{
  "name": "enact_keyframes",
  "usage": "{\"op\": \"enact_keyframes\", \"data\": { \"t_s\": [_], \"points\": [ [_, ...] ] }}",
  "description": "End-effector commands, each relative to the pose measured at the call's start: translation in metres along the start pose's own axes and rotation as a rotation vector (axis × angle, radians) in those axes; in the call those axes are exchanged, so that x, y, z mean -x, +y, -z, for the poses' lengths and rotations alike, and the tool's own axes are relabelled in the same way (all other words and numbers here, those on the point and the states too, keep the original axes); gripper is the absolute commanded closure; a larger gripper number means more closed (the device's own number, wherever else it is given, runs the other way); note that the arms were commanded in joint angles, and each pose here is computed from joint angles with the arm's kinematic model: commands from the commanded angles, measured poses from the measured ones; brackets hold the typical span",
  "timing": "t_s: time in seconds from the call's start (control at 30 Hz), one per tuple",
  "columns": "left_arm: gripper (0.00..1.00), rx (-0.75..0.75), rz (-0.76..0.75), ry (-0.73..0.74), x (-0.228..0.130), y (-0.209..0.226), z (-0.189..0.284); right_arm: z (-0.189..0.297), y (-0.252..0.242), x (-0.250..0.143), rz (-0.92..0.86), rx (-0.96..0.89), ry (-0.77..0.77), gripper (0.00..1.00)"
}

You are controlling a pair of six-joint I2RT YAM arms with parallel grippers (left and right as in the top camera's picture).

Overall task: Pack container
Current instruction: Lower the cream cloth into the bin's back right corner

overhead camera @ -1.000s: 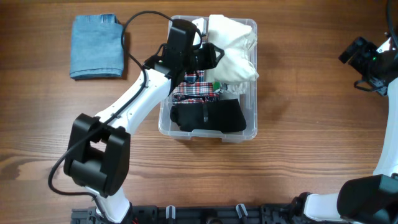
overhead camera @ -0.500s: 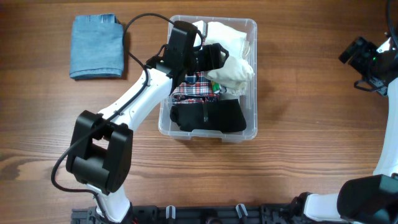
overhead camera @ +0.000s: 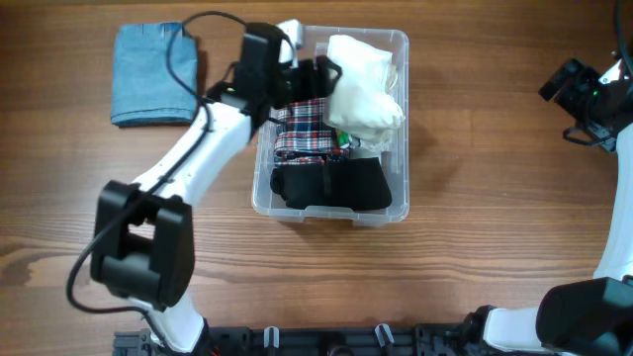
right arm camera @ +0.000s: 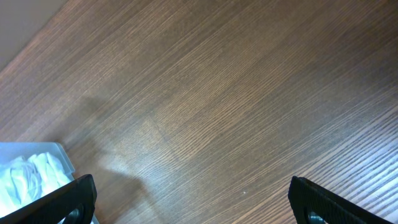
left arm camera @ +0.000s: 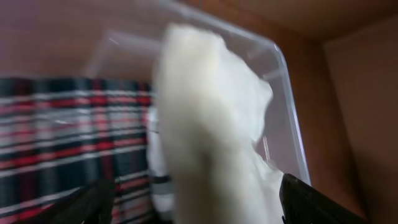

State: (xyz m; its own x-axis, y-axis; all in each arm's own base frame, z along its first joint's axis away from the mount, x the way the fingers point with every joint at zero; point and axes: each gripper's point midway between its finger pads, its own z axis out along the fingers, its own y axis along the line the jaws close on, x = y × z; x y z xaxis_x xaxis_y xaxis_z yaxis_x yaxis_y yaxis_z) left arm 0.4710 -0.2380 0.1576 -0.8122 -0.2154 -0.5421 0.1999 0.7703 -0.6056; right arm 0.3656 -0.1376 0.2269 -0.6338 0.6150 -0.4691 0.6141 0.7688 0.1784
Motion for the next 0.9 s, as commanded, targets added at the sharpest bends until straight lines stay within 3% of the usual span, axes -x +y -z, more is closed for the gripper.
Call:
{"op": "enact_keyframes", "data": {
  "t_s": [0.0,0.1,0.13,0.17,0.27,0.37,0.5,0.67,0.87],
  "points": [
    [0.15,-0.017,-0.025,-0.100,0.040,-0.005,0.038,0.000,0.001,0.003,-0.008,0.000,-0.006,0.00],
    [0.16,-0.055,-0.041,-0.146,0.054,-0.018,0.063,0.000,0.001,0.003,-0.008,-0.001,-0.006,0.00],
    [0.21,-0.063,-0.050,-0.162,0.057,-0.024,0.070,0.000,0.001,0.003,-0.008,-0.001,-0.006,0.00],
    [0.34,-0.072,-0.062,-0.179,0.061,-0.031,0.079,0.000,0.001,0.003,-0.008,0.000,-0.006,0.00],
    [0.60,-0.100,-0.144,-0.247,0.072,-0.056,0.114,0.000,0.001,0.003,-0.008,0.000,-0.006,0.00],
    [0.96,-0.106,-0.160,-0.277,0.074,-0.070,0.139,0.000,0.001,0.003,-0.008,-0.001,-0.006,0.00],
    [0.96,-0.040,-0.211,-0.265,0.060,-0.077,0.149,0.000,0.001,0.003,-0.008,0.000,-0.006,0.00],
    [0.96,0.180,-0.271,-0.272,0.044,-0.069,0.140,0.000,0.001,0.003,-0.008,-0.001,-0.006,0.00],
    [0.96,0.155,-0.359,-0.269,0.031,-0.096,0.131,0.000,0.001,0.003,-0.008,0.000,-0.006,0.00]
  ]
}}
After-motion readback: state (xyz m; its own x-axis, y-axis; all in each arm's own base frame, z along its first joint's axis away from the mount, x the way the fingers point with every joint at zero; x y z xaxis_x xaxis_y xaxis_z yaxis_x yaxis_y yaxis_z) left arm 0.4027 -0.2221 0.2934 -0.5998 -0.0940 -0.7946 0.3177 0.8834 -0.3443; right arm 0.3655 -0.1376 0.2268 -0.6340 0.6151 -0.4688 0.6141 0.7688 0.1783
